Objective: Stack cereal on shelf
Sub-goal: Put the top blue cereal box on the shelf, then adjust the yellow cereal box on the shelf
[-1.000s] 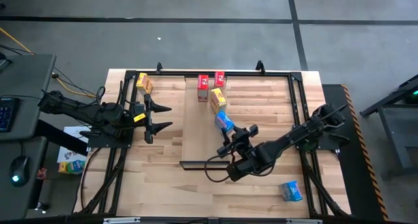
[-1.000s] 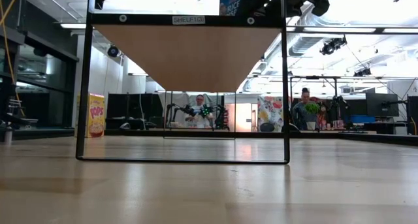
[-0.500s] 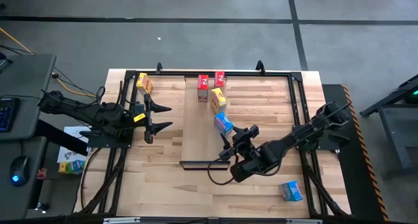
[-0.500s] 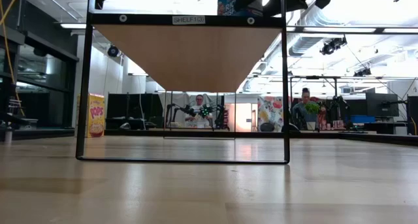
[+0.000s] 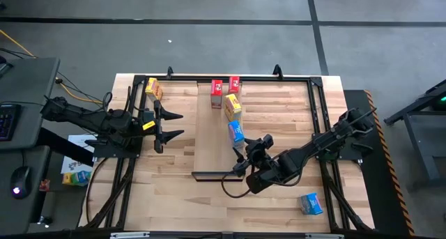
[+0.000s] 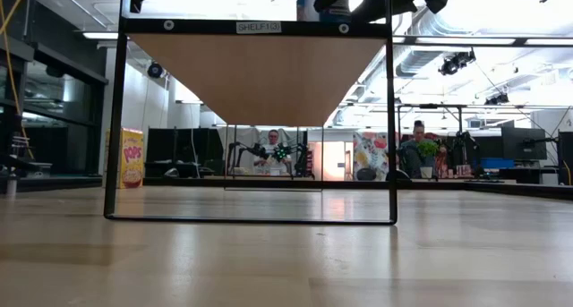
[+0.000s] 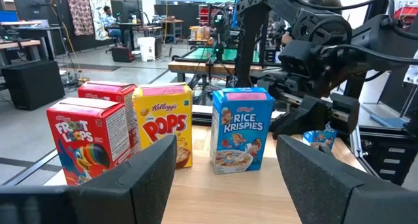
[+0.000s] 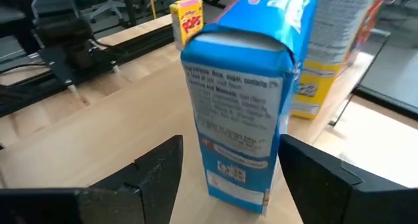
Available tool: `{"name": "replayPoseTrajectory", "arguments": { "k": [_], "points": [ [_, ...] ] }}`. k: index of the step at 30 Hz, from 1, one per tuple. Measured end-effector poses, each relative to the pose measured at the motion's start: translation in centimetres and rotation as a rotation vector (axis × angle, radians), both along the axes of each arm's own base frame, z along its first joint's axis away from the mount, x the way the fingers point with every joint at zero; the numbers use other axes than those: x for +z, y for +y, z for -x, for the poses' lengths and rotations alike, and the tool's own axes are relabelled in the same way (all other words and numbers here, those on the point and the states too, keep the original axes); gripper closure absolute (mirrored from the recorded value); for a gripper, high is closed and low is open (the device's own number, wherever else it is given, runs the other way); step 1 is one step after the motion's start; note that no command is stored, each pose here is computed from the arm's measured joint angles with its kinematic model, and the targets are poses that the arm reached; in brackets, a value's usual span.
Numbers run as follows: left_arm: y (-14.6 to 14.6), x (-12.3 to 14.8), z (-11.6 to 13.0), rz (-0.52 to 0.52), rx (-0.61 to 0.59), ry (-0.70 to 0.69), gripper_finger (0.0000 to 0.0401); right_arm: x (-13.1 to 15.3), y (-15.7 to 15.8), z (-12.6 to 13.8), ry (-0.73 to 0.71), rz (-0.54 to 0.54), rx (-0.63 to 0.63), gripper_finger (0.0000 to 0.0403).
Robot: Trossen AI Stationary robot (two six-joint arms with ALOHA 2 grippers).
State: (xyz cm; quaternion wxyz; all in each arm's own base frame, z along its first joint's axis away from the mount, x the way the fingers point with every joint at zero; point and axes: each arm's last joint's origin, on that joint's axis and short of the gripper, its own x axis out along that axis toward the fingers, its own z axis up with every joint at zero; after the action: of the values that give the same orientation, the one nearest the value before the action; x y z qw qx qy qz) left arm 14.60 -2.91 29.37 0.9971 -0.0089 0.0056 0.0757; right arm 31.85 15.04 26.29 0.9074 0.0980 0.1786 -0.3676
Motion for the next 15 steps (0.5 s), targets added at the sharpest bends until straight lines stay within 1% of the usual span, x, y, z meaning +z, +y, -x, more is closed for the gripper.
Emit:
{"name": "replayPoseTrajectory", "arguments": {
  "k": [7,10,15],
  "points": [
    [0.0,0.0,0.0,0.000,0.000,0.000,0.0146,0.0,0.2,-0.2,0.017,-0.045,0.053,0.0160],
    [0.0,0.0,0.0,0.000,0.000,0.000,0.0146,0.0,0.3,-0.2,0.040,-0.048,0.073,0.0160],
    [0.0,0.0,0.0,0.000,0.000,0.000,0.0146,0.8,-0.1,1.2,0.126,-0.113,0.127,0.0159]
  ]
}}
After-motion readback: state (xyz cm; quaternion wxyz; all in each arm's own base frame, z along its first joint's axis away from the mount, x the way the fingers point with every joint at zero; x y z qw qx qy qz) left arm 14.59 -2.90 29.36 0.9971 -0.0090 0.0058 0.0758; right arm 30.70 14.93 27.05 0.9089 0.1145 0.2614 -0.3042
